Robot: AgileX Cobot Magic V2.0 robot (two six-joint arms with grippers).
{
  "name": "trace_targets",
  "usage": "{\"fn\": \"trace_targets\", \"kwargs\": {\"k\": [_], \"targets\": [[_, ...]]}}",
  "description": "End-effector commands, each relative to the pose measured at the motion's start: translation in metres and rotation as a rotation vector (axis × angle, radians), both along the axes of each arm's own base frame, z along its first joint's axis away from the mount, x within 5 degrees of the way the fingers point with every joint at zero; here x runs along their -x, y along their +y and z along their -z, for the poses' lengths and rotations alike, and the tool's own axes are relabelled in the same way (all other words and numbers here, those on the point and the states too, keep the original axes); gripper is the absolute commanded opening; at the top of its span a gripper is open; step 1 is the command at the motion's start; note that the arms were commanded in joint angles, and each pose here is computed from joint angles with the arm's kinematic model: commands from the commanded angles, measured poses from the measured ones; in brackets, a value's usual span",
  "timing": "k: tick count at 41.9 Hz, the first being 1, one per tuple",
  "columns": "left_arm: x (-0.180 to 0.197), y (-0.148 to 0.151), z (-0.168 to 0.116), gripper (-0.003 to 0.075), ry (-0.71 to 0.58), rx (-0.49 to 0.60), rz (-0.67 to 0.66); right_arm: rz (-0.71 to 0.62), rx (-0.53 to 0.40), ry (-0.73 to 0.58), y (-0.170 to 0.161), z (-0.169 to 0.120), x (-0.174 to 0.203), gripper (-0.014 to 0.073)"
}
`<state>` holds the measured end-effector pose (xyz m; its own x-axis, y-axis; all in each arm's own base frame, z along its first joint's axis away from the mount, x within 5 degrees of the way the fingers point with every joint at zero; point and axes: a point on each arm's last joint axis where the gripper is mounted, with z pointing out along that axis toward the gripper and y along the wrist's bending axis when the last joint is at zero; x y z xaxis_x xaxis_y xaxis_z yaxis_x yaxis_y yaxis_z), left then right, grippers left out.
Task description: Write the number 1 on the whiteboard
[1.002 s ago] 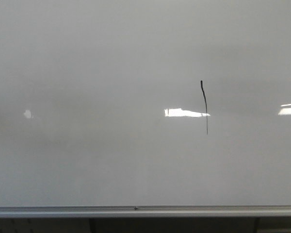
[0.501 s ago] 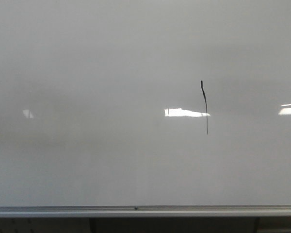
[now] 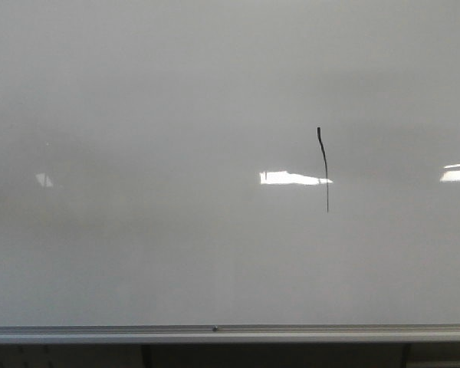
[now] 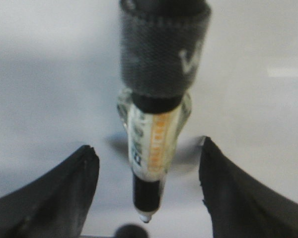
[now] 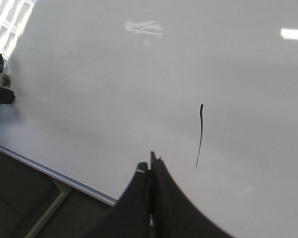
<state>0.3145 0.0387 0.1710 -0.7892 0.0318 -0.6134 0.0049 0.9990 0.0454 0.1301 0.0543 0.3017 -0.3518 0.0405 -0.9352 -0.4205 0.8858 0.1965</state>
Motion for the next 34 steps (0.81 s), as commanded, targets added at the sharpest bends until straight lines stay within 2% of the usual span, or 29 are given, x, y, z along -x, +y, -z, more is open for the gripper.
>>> {"fn": "trace_targets", "kwargs": {"k": [1, 6, 10, 12, 19, 22, 25, 27, 29, 34], "targets": [[0.001, 0.0, -0.03, 0.0459, -0.082, -0.035, 0.025, 0.042, -0.032, -0.061, -0.003, -0.013, -0.002, -0.006], [0.013, -0.002, -0.052, 0.0415, -0.089, -0.041, 0.053, 0.053, -0.033, -0.069, -0.004, -0.014, -0.003, -0.006], [0.027, 0.0, -0.073, 0.0314, -0.116, -0.04, 0.051, 0.061, -0.034, -0.075, -0.004, -0.014, -0.003, -0.006], [0.034, 0.001, -0.082, 0.0289, -0.123, -0.04, 0.049, 0.061, -0.034, -0.075, -0.004, -0.014, -0.003, -0.006], [0.063, -0.002, -0.111, 0.0274, -0.129, -0.025, 0.064, 0.063, -0.034, -0.077, -0.004, -0.015, -0.003, -0.006], [0.072, -0.008, -0.12, 0.022, -0.14, -0.003, 0.074, 0.074, -0.035, -0.085, -0.005, -0.015, -0.004, -0.006], [0.081, -0.015, -0.128, 0.012, -0.161, 0.004, 0.096, 0.098, -0.037, -0.103, -0.007, -0.017, -0.005, -0.006], [0.088, -0.02, -0.132, 0.0027, -0.178, 0.003, 0.118, 0.12, -0.04, -0.119, -0.009, -0.018, -0.006, -0.006], [0.093, -0.027, -0.135, -0.0018, -0.191, 0.001, 0.145, 0.141, -0.044, -0.134, -0.011, -0.02, -0.007, -0.006], [0.111, -0.041, -0.14, -0.002, -0.237, -0.002, 0.208, 0.161, -0.046, -0.149, -0.012, -0.021, -0.008, -0.006]]}}
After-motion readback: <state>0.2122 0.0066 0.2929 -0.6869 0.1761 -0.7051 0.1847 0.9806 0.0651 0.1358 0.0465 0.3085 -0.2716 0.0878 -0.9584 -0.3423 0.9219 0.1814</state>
